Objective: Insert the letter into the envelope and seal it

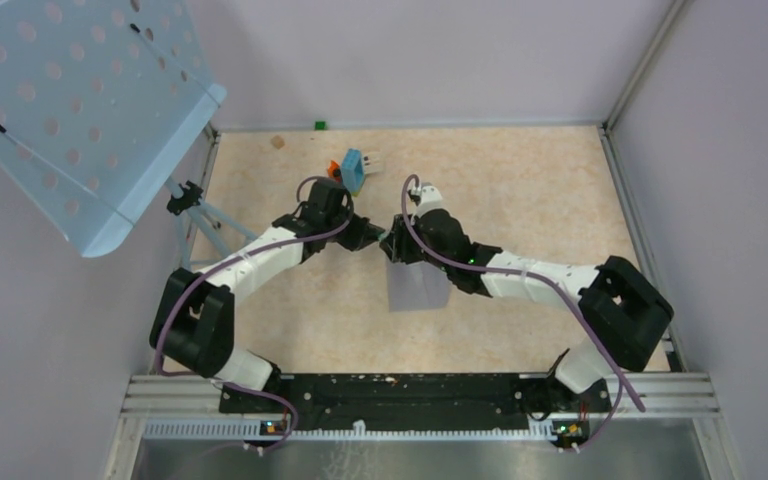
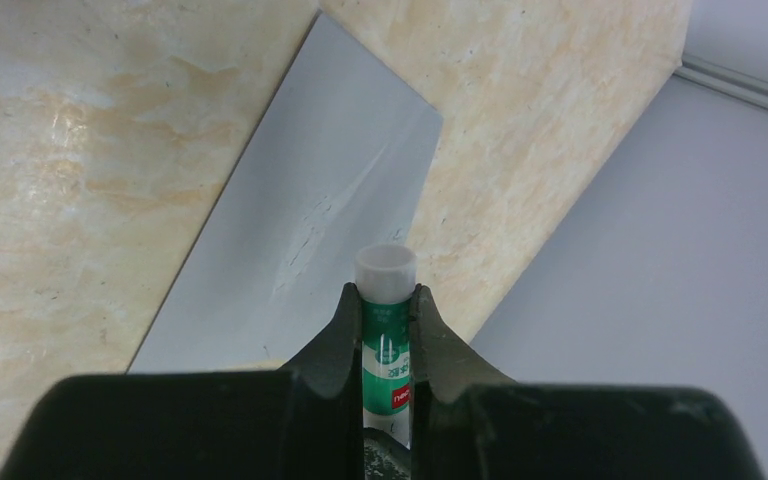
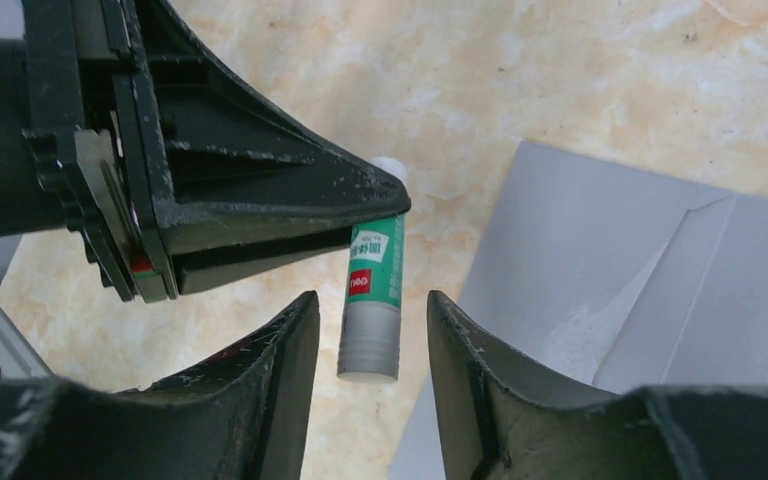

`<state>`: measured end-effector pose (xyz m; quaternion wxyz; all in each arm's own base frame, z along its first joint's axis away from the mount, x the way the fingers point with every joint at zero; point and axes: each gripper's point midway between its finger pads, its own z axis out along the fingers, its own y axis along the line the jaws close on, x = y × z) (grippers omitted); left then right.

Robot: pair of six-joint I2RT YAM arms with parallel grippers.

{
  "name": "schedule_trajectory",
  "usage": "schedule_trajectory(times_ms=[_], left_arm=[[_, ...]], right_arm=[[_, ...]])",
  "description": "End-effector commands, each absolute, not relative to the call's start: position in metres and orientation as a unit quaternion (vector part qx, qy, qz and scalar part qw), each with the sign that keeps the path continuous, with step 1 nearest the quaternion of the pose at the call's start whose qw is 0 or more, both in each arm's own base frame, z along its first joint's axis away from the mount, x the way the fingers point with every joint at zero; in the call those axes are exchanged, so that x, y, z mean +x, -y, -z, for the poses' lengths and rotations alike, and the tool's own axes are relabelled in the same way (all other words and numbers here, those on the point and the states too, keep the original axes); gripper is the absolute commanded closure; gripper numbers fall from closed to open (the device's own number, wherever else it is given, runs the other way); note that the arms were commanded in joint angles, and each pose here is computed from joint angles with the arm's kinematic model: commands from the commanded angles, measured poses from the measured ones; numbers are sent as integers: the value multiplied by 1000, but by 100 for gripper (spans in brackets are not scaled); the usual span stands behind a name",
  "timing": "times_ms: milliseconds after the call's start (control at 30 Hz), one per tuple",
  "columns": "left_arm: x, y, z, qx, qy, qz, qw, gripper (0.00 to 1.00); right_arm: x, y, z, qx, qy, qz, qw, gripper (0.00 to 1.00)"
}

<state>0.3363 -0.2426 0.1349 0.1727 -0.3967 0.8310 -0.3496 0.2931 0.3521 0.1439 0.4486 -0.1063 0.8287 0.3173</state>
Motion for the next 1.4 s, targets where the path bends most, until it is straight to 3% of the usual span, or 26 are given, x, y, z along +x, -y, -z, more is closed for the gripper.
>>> schedule_trajectory(times_ms=[0,167,267,333,967,1100,1367], left_arm=[[338,247,-146,-395,-819,378,176,100],[336,245,-146,-398,-815,383,178,100],[337,245,-148,-397,-814,384,181,100],[338,245,-147,-397,-814,384,182,100],[341,244,-151,-399,-808,391,186,100],[341,245,-151,-399,-808,392,185,100],[339,247,-151,-388,-813,394,182,95]], right_arm=[[305,-367,-169,-103,-810,-326,476,58],[305,-369,-167,-107,-813,-325,470,71],[304,-369,-165,-110,-815,-325,467,54],[303,-367,-164,-109,-817,-321,467,49],[292,-357,-141,-110,-833,-312,444,56],[291,-356,-138,-108,-835,-308,442,60],[294,-352,-143,-103,-836,-299,447,80]])
